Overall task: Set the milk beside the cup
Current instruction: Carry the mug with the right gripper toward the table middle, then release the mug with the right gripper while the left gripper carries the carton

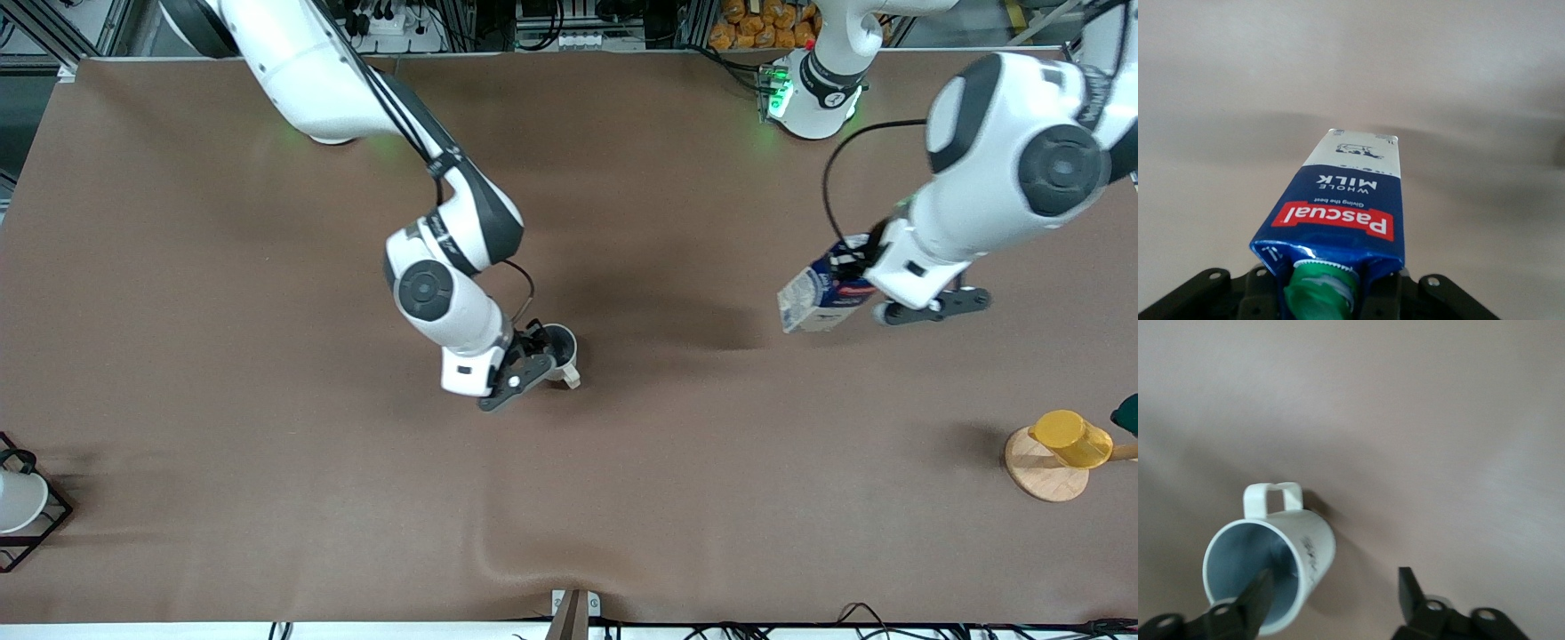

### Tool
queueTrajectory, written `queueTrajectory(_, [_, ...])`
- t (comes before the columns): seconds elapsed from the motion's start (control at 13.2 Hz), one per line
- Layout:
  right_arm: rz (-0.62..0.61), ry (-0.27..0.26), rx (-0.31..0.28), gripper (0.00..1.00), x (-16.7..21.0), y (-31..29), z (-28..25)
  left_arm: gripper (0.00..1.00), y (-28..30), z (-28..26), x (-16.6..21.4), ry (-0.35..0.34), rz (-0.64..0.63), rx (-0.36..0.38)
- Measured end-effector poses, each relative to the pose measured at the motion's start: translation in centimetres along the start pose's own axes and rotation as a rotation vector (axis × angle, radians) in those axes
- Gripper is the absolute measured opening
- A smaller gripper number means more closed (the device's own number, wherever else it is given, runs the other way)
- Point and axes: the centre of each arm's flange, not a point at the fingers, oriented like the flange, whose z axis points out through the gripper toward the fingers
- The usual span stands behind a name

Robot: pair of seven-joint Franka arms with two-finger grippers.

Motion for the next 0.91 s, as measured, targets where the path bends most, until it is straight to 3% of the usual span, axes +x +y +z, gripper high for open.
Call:
queueTrajectory(0.08, [0.043,0.002,-0.007,1.00,0.0,2.9,-2.8,0.40,2.4,-0.1,-1.2,0.006,0.002,0.004])
queueTrajectory(0.3, [0.158,0.014,-0.028,1.00,-2.5,16.8,-9.2,0.40,8.9,-1.2,-4.2,0.037,-0.020,-0.001])
queueTrajectory(0.53, [0.205,0.022,-0.043,1.00,-8.2,28.1,-13.1,0.40,14.3,-0.1,-6.1,0.032,-0.037,0.006])
queueTrajectory(0.68, [0.246,-0.021,-0.049,1.00,-12.8,32.2,-17.8,0.40,19.1,1.5,-7.9,0.021,0.014,0.018])
queueTrajectory(0.91, [0.271,-0.078,-0.122,1.00,-18.2,33.2,-26.5,0.41,25.6,4.4,-10.3,0.007,0.083,0.031])
